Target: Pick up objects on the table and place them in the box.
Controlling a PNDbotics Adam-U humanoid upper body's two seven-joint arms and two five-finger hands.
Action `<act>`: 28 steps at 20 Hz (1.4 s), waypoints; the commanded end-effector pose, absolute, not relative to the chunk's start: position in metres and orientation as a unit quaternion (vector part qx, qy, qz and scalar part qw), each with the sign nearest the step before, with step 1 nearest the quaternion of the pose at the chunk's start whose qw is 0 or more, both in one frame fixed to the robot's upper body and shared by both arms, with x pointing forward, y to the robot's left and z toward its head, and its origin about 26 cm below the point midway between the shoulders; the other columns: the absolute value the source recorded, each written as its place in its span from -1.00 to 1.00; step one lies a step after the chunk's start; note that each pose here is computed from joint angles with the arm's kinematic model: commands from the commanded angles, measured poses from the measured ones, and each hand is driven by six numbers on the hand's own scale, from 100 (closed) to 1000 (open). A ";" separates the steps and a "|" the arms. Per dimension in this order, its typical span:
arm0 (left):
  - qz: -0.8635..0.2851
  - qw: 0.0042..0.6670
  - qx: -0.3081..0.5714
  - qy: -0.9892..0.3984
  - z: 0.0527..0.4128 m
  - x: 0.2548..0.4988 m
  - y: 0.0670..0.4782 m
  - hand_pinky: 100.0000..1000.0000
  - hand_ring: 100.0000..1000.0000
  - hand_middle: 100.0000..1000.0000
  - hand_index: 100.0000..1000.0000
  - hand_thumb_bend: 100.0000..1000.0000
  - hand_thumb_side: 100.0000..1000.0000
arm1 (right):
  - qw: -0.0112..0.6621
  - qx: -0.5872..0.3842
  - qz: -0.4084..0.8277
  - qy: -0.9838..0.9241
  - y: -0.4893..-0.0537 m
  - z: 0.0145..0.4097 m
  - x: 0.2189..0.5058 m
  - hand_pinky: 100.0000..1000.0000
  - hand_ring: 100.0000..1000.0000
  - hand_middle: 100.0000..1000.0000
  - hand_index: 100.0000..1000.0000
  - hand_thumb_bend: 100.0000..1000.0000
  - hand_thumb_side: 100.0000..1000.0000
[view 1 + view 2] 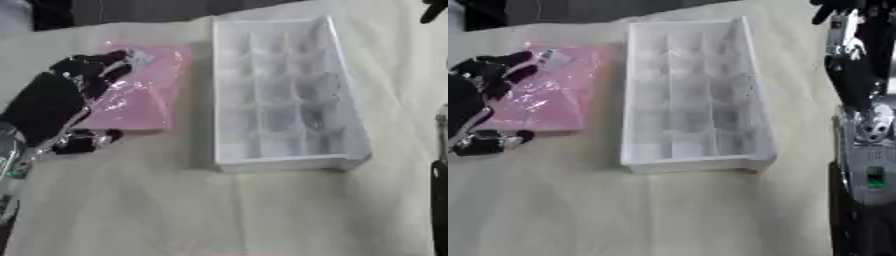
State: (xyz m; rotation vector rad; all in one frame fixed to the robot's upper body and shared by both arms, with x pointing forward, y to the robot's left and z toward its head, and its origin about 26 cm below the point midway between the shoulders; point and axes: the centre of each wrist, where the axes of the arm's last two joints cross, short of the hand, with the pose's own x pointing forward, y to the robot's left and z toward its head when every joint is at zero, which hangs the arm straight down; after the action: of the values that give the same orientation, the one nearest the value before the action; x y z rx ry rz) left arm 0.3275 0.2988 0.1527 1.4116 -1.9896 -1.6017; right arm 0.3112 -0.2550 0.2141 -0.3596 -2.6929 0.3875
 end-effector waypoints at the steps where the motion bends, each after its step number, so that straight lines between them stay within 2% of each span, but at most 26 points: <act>1: -0.553 0.088 0.467 -0.685 0.158 0.328 0.289 0.55 0.69 0.84 0.94 0.59 -0.90 | 0.179 -0.123 0.135 -0.967 -0.251 0.223 0.309 -0.46 -0.13 0.18 0.25 -1.00 -0.05; 2: -0.556 0.086 0.460 -0.687 0.157 0.329 0.286 0.55 0.68 0.83 0.92 0.53 -0.88 | 0.178 -0.122 0.134 -0.967 -0.251 0.224 0.309 -0.46 -0.13 0.18 0.24 -1.00 -0.05; 7: -0.560 0.076 0.437 -0.700 0.162 0.334 0.275 0.54 0.66 0.81 0.90 0.53 -0.91 | 0.169 -0.117 0.130 -0.970 -0.247 0.227 0.310 -0.46 -0.13 0.18 0.24 -1.00 -0.05; 8: -0.560 0.080 0.435 -0.700 0.163 0.335 0.274 0.50 0.61 0.81 0.99 0.63 -0.85 | 0.168 -0.116 0.130 -0.970 -0.246 0.228 0.310 -0.46 -0.13 0.18 0.24 -1.00 -0.05; 9: -0.567 0.095 0.434 -0.693 0.162 0.339 0.274 0.64 0.81 0.92 1.00 0.72 -0.45 | 0.167 -0.115 0.129 -0.971 -0.246 0.229 0.311 -0.46 -0.13 0.18 0.24 -1.00 -0.05; 10: -0.581 0.112 0.432 -0.681 0.161 0.343 0.273 0.81 1.00 1.00 1.00 0.72 -0.11 | 0.165 -0.113 0.129 -0.971 -0.245 0.229 0.311 -0.46 -0.13 0.18 0.24 -1.00 -0.05; 11: -0.605 0.137 0.425 -0.659 0.157 0.350 0.273 0.88 1.00 1.00 1.00 0.69 0.04 | 0.163 -0.111 0.127 -0.972 -0.244 0.230 0.311 -0.46 -0.13 0.17 0.24 -1.00 -0.05; 12: -0.624 0.159 0.417 -0.642 0.154 0.357 0.273 0.86 1.00 1.00 1.00 0.66 0.08 | 0.162 -0.108 0.126 -0.973 -0.243 0.231 0.311 -0.46 -0.13 0.17 0.24 -1.00 -0.05; 14: -0.642 0.203 0.401 -0.621 0.148 0.375 0.274 0.66 0.85 0.99 1.00 0.59 -0.08 | 0.156 -0.101 0.123 -0.975 -0.239 0.233 0.312 -0.45 -0.13 0.17 0.24 -1.00 -0.01; 15: -0.636 0.215 0.403 -0.622 0.149 0.384 0.276 0.27 0.41 0.69 0.93 0.31 -1.00 | 0.152 -0.098 0.122 -0.976 -0.237 0.235 0.312 -0.45 -0.13 0.17 0.24 -1.00 -0.04; 16: -0.624 0.222 0.409 -0.628 0.149 0.391 0.277 0.12 0.19 0.52 0.78 0.04 -1.00 | 0.150 -0.095 0.121 -0.977 -0.236 0.236 0.312 -0.45 -0.13 0.17 0.23 -1.00 -0.04; 17: -0.598 0.224 0.419 -0.645 0.151 0.398 0.278 -0.16 -0.11 0.19 0.46 -0.46 -1.00 | 0.147 -0.093 0.120 -0.978 -0.235 0.238 0.313 -0.45 -0.13 0.16 0.23 -1.00 -0.04; 18: -0.576 0.222 0.427 -0.661 0.150 0.403 0.279 -0.10 -0.05 0.26 0.52 -0.36 -1.00 | 0.145 -0.092 0.119 -0.978 -0.235 0.239 0.313 -0.45 -0.13 0.17 0.23 -1.00 -0.04; 19: -0.551 0.217 0.434 -0.679 0.149 0.408 0.280 -0.52 -0.37 -0.12 0.06 -1.00 -1.00 | 0.143 -0.091 0.119 -0.978 -0.234 0.240 0.313 -0.45 -0.13 0.16 0.23 -1.00 -0.03; 21: -0.506 0.204 0.445 -0.710 0.144 0.414 0.283 -0.88 -0.62 -0.45 -0.26 -1.00 -1.00 | 0.140 -0.088 0.118 -0.979 -0.233 0.241 0.313 -0.45 -0.13 0.16 0.23 -1.00 -0.03; 22: -0.489 0.196 0.449 -0.721 0.141 0.415 0.284 -0.93 -0.66 -0.50 -0.30 -1.00 -1.00 | 0.140 -0.087 0.117 -0.979 -0.233 0.242 0.313 -0.45 -0.13 0.16 0.23 -1.00 -0.03; 23: -0.473 0.185 0.452 -0.733 0.138 0.416 0.284 -1.00 -0.78 -0.67 -0.43 -1.00 -1.00 | 0.139 -0.086 0.116 -0.980 -0.232 0.242 0.313 -0.45 -0.13 0.16 0.23 -1.00 -0.04; 28: -0.446 0.149 0.456 -0.755 0.128 0.416 0.284 -1.00 -0.81 -0.71 -0.47 -1.00 -1.00 | 0.143 -0.085 0.117 -0.979 -0.232 0.241 0.313 -0.45 -0.13 0.16 0.23 -1.00 -0.04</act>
State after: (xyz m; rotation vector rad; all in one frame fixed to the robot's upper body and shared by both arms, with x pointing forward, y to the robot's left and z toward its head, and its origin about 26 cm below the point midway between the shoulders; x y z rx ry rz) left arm 0.4144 0.2821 0.1218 1.2771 -2.1375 -1.3001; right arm 0.3164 -0.2340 0.2335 -0.2496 -2.7931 0.3360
